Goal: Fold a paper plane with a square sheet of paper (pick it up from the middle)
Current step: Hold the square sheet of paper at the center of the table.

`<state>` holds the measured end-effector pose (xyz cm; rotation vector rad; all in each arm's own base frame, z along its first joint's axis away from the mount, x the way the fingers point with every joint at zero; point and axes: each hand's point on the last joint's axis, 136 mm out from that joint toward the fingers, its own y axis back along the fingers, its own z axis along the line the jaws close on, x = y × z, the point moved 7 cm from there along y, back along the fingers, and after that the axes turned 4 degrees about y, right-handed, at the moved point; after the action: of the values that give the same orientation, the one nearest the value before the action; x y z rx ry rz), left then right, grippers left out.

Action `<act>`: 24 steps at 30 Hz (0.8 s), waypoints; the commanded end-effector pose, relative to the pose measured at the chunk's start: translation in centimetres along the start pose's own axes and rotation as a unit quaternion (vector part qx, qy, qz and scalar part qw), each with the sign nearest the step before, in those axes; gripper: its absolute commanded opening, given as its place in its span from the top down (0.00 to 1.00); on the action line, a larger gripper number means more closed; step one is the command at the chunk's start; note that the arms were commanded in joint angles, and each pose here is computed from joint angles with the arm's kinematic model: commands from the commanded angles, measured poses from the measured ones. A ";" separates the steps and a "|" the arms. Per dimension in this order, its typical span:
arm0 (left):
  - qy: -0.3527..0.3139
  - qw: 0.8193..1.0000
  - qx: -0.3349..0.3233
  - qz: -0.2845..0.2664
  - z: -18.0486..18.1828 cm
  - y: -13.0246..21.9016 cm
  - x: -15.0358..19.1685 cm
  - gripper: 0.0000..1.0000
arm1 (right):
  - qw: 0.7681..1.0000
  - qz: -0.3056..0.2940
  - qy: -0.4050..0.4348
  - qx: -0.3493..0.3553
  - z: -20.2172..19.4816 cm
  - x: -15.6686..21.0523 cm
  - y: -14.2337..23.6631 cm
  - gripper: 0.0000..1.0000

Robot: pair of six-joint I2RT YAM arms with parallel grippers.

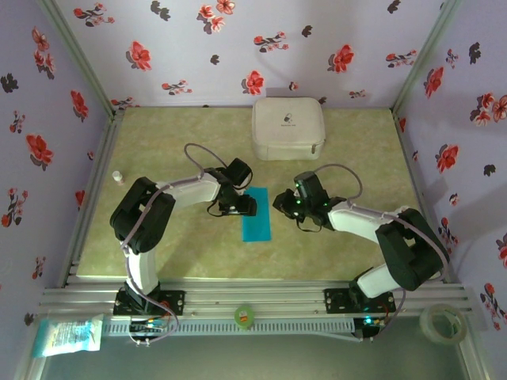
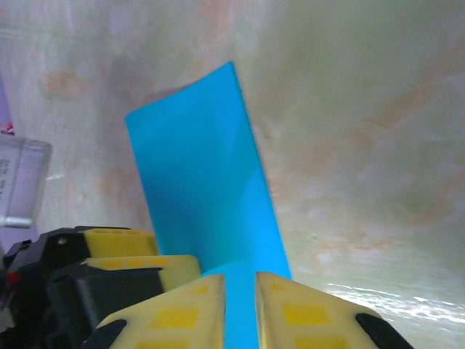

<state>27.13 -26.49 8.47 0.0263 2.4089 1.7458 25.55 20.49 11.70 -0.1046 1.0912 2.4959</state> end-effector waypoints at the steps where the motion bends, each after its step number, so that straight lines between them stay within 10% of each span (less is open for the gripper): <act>1: 0.004 0.998 -0.044 0.043 1.7 -3.7 1.9 0.42 | 0.999 0.026 0.029 0.001 0.8 0.5 -0.6 0.87; 24: 0.004 0.998 -0.042 0.043 1.8 -3.9 2.0 0.42 | 0.995 0.089 0.041 0.012 1.4 1.3 -5.6 1.00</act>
<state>27.13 -26.50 8.47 0.0265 2.4087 1.7453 26.19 24.56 8.23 -0.0734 1.2415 2.6292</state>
